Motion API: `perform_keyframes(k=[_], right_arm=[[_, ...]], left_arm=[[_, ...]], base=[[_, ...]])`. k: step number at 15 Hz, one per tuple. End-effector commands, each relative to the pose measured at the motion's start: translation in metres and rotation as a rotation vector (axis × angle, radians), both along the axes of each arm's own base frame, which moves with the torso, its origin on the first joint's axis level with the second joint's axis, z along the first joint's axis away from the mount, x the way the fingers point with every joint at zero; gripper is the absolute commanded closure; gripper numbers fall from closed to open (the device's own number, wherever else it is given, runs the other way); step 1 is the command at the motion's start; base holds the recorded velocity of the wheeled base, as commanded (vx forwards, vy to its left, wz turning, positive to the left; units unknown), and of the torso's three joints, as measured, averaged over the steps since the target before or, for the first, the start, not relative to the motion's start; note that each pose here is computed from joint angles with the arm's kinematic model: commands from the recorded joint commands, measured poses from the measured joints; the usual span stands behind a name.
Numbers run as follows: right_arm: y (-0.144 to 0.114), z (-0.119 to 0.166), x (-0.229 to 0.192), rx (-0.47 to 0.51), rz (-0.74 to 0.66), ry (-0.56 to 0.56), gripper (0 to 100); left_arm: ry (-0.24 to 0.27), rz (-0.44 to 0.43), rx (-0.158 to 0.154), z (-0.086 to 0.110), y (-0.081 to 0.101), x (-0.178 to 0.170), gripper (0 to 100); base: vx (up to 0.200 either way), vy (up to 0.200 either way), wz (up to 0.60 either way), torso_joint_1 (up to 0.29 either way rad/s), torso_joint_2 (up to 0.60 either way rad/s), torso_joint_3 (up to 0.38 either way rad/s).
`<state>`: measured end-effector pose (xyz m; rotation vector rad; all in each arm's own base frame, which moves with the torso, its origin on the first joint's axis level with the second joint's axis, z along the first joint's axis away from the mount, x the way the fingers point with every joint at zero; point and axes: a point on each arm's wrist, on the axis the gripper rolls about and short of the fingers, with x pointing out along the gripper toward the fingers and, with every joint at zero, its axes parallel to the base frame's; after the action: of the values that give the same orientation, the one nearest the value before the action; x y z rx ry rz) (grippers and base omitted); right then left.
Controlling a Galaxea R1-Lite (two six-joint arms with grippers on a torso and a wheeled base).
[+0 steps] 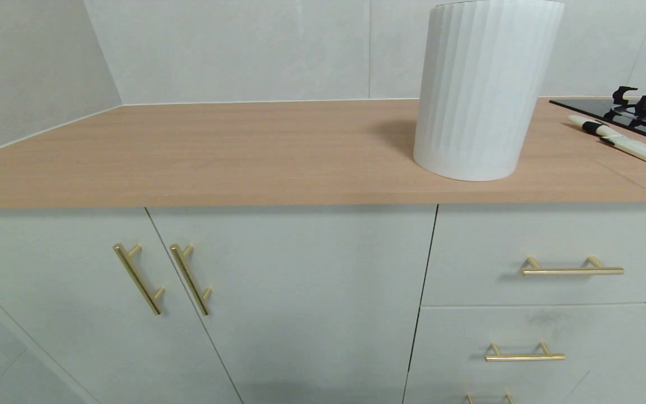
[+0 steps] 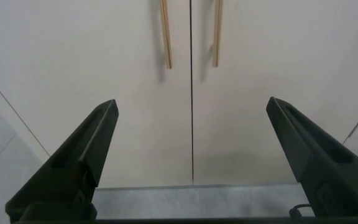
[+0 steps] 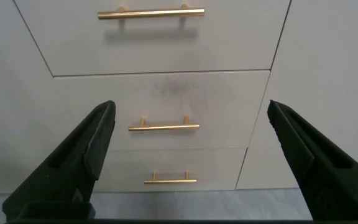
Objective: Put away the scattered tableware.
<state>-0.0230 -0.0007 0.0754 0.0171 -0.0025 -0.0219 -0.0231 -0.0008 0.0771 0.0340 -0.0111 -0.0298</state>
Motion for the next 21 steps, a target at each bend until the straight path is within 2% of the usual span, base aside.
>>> perform_keyframes(k=[1,3,14,21], right_arm=[[0.0,0.0001,0.0002,0.0,0.0,0.002,0],[0.0,0.0001,0.0002,-0.002,0.0,0.002,0],[0.0,0.0001,0.0002,-0.002,0.0,0.002,0],[0.0,0.0001,0.0002,-0.002,0.0,0.002,0]], left_arm=[[0.0,0.001,0.0,0.0,0.0,0.0,0],[0.0,0.001,0.0,0.0,0.0,0.0,0],[0.0,0.001,0.0,0.0,0.0,0.0,0],[0.0,0.001,0.0,0.0,0.0,0.0,0]], base=[[0.0,0.0,0.0,0.0,0.0,0.0],[0.0,0.0,-0.3,-0.001,0.0,0.004],[0.0,0.0,0.0,0.0,0.0,0.0],[0.0,-0.2,0.0,0.002,0.0,0.002]])
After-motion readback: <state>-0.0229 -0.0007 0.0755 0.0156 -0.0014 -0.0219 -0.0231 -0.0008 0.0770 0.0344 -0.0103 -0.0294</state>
